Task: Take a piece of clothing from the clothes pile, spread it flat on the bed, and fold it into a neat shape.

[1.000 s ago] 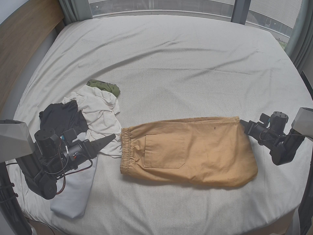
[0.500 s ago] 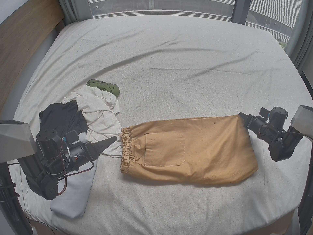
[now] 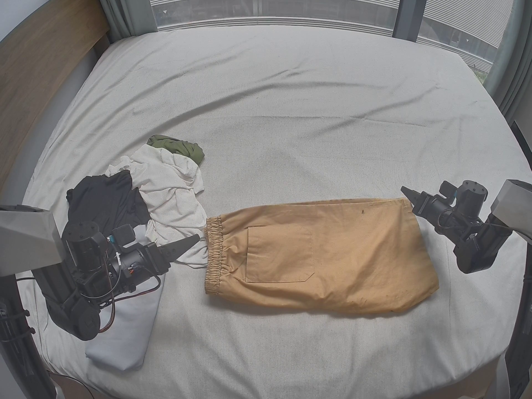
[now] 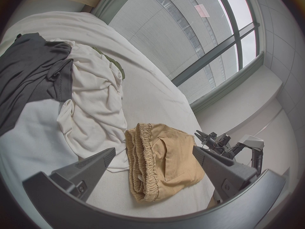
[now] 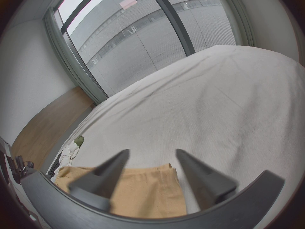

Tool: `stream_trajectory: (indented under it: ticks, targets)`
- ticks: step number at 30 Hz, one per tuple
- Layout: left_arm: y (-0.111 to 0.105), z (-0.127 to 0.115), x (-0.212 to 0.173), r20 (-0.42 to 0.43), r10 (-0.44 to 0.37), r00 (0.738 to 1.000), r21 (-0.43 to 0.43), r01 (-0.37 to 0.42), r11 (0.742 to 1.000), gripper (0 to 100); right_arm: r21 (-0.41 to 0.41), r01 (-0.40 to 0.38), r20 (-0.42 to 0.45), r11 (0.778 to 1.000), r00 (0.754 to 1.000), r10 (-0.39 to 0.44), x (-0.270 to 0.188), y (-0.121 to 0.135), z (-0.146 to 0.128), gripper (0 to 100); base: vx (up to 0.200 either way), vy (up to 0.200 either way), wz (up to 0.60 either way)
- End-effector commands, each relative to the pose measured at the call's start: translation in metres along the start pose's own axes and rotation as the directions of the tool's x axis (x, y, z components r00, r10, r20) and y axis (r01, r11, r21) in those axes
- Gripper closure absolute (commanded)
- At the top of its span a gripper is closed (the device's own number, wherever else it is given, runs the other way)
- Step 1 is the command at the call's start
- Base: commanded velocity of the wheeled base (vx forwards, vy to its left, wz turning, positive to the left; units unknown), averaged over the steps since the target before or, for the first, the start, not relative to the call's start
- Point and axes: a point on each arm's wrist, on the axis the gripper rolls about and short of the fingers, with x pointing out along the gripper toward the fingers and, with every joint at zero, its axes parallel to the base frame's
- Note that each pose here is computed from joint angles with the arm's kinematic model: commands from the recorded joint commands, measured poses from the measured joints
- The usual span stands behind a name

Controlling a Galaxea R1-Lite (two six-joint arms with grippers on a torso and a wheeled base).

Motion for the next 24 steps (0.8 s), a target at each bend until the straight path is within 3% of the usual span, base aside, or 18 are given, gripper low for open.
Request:
stream_trajectory:
  ticks: [1,13,24]
  targets:
    - [0.002,-0.008,0.003,-0.026,0.002,1.0,-0.009,-0.003,1.0,0,0.011,0.01,0.027,1.0,1.0,-0.01,-0.003,0.003,0.007,0,0.0,0.0,0.0]
    - [0.007,-0.036,0.016,-0.12,0.011,0.993,-0.026,-0.014,1.0,0,0.014,-0.022,0.092,1.0,0.996,0.021,-0.026,0.025,0.043,0,0.0,0.0,0.0]
    - [0.008,-0.05,0.029,-0.157,0.003,0.988,-0.026,-0.008,1.0,0,0.016,-0.032,0.098,0.999,0.995,0.031,-0.026,0.028,0.043,0,0.0,0.0,0.0]
